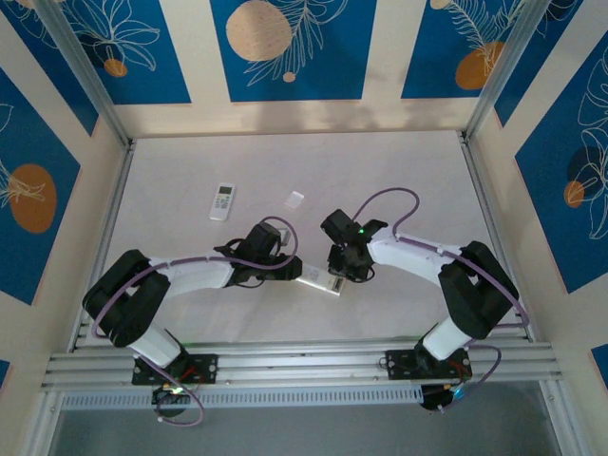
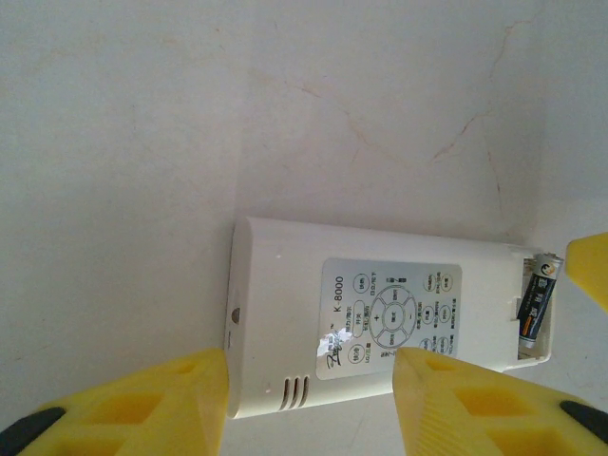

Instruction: Load the batteries into the remote control

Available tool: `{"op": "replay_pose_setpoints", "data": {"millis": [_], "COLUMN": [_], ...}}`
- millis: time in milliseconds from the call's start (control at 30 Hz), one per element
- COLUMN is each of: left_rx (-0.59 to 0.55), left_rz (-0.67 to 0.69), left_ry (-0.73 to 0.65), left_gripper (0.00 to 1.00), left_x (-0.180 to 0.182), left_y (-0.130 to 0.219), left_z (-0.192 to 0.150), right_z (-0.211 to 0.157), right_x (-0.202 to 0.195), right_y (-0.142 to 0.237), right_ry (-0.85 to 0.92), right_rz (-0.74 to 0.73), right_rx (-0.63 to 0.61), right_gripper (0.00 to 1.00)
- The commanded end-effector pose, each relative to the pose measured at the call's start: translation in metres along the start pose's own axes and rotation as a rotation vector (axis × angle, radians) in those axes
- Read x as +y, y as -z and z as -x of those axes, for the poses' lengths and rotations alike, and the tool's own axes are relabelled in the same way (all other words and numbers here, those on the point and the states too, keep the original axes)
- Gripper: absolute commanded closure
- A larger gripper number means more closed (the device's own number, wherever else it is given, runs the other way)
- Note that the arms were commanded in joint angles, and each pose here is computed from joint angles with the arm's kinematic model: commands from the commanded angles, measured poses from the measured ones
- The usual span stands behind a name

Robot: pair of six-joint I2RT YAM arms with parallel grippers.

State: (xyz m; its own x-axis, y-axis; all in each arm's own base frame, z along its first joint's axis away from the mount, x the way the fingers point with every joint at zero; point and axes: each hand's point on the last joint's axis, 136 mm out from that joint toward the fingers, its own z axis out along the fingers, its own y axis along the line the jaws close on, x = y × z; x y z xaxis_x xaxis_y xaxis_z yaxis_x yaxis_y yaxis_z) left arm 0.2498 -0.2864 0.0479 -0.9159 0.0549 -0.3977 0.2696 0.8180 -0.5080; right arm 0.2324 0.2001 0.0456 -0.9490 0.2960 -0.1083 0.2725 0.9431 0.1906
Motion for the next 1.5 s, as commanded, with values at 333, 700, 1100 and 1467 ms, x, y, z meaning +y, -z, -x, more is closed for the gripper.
{"op": "replay_pose_setpoints", "data": {"millis": [333,700,1100,1467], "left_rx": [-0.015,0.006,0.229,0.22], "left_rz": [0.017,0.103,0.206,0.231], "left_ry": [-0.038,-0.165,-0.164,-0.044], "left_gripper": [0.49,0.33,0.36,0.54], "left_x": [-0.004,-0.005,0.009,0.027], "left_y": [0.002,0.005,-0.017,-0.01], "left_z": [0.006,0.023,0.004,-0.019], "right_z": [-0.005,-0.01,-0.002,0.005], "right_x": [-0.006,-0.013,-0.009,0.003], "right_y": [-0.009,-0.023,-0.013,0.005], "right_ry": [0.023,0.026,0.035,0.075], "right_rz": [-0.032,-0.073,-0.046,0.001], "right_rx": [0.039,0.049,0.017,-0.009], "right_gripper": [0.76,0.88,0.9,0.84]}}
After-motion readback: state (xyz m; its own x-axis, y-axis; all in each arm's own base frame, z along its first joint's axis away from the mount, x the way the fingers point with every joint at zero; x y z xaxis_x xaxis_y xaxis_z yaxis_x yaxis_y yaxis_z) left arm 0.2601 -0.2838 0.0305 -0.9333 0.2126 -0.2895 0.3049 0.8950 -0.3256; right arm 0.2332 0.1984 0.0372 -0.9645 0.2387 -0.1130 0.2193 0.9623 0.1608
